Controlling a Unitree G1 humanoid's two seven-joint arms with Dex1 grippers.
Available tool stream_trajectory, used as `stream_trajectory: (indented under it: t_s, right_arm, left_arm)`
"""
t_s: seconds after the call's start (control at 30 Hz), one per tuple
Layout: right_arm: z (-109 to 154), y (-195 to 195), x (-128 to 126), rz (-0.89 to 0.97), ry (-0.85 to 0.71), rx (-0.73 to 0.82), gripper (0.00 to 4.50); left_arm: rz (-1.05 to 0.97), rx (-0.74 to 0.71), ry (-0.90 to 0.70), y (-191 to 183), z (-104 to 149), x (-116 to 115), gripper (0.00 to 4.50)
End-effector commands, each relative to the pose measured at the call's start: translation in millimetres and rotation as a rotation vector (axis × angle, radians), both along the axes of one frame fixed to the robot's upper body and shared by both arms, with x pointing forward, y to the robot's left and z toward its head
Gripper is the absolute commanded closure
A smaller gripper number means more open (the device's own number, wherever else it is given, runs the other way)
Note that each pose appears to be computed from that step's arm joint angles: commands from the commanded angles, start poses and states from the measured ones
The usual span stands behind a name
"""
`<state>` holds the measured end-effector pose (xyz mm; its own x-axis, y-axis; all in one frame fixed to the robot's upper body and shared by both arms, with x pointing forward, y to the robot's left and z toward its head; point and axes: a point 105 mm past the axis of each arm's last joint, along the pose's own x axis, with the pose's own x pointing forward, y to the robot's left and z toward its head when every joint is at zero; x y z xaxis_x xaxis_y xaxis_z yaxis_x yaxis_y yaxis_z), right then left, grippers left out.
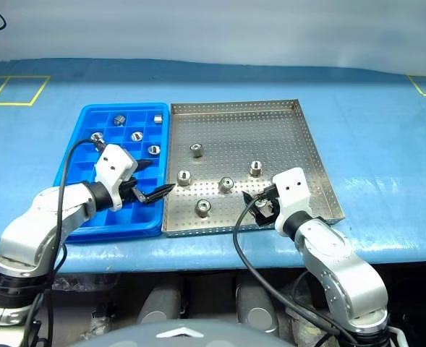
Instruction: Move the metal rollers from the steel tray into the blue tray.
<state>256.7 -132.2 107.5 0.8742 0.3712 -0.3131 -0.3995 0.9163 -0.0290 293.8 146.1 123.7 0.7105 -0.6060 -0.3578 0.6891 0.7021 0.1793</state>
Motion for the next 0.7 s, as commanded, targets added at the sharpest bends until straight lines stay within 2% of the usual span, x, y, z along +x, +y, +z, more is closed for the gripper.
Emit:
stream_trajectory:
  t_s: [0.03, 0.4, 0.6, 0.7]
  right_arm:
    - [9.5, 2.9, -0.8, 0.009, -0.039, 0.002, 0.00]
    - [9.4, 4.2, -0.2, 0.003, -0.029, 0.016, 0.00]
    - [13.8, 8.5, 3.4, 0.015, -0.036, 0.033, 0.00]
    - [14.2, 11.8, 6.1, 0.027, -0.034, 0.038, 0.00]
  left_arm:
    - [-0.015, 0.004, -0.046, -1.7, 11.6, -1.7, 0.02]
    - [-0.019, 0.005, -0.053, -1.5, 13.9, -0.7, 0.02]
    - [-0.084, 0.028, -0.078, -3.9, 36.7, 19.9, 0.02]
    - [-0.172, 0.107, -0.045, -8.2, 41.0, 38.6, 0.02]
